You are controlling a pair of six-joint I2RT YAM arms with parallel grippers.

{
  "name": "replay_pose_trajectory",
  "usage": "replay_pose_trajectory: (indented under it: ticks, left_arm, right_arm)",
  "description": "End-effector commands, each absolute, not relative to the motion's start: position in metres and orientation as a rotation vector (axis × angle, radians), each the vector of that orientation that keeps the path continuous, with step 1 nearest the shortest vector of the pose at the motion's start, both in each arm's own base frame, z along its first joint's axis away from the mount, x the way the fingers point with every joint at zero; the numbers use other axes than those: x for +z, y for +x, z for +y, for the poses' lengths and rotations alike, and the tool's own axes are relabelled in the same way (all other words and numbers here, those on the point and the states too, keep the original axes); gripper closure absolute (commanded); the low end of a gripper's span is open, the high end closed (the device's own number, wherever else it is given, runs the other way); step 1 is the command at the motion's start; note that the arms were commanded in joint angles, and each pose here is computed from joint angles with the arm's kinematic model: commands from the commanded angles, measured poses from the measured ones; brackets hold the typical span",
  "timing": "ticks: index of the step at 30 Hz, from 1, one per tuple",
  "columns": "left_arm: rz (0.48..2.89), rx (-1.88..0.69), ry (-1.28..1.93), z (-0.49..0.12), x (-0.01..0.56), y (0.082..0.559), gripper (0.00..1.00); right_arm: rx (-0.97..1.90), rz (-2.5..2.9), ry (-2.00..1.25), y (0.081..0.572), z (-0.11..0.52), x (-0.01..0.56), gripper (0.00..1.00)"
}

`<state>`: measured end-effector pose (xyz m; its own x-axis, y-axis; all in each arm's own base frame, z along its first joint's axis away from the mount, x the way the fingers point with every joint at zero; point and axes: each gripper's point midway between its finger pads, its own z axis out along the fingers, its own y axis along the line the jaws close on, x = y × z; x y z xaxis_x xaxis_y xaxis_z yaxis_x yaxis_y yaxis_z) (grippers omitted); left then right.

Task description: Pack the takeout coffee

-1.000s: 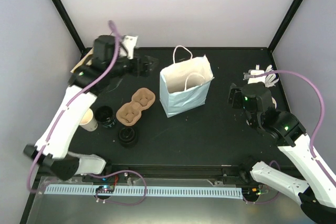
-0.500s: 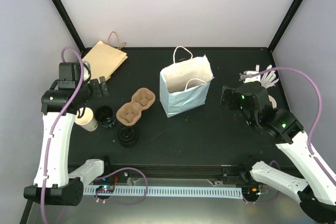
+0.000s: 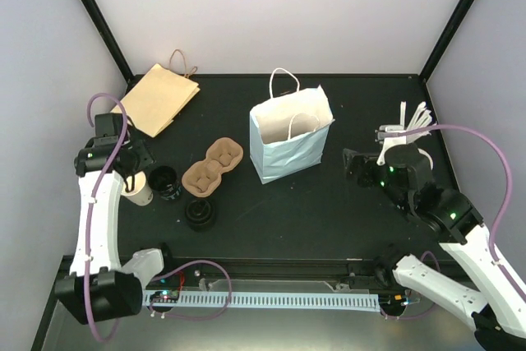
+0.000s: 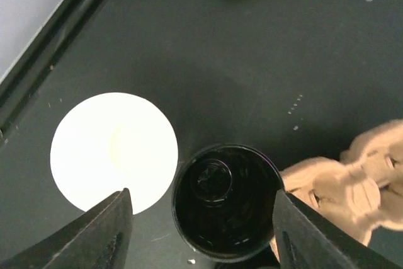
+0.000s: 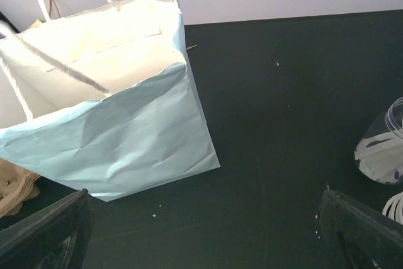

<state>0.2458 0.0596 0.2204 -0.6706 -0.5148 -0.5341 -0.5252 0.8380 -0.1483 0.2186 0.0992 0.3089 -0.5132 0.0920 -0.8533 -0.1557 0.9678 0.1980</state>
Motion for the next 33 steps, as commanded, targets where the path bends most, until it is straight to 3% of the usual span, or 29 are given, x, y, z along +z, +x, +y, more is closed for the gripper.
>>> replay_pose_trajectory:
  ticks: [1,11,19,33]
  left_arm:
    - [2.416,-0.041,-0.933,0.076,0.202,0.266,0.39]
    - [2.553,-0.089,-1.211,0.088,0.141,0.274,0.47]
    - [2.487,-0.016,-1.353,0.108,0.129,0.27,0.49]
    - [2.46,-0.055,-1.481,0.12,0.102,0.275,0.79]
  right_arm:
    - [0.344,2.042,-0.056,0.215,0.099,0.319,0.0]
    - [0.345,2.019,-0.059,0.214,0.097,0.324,0.0]
    - [0.342,2.013,-0.054,0.212,0.095,0.325,0.0]
    - [0.344,2.014,-0.049,0.208,0.092,0.325,0.0]
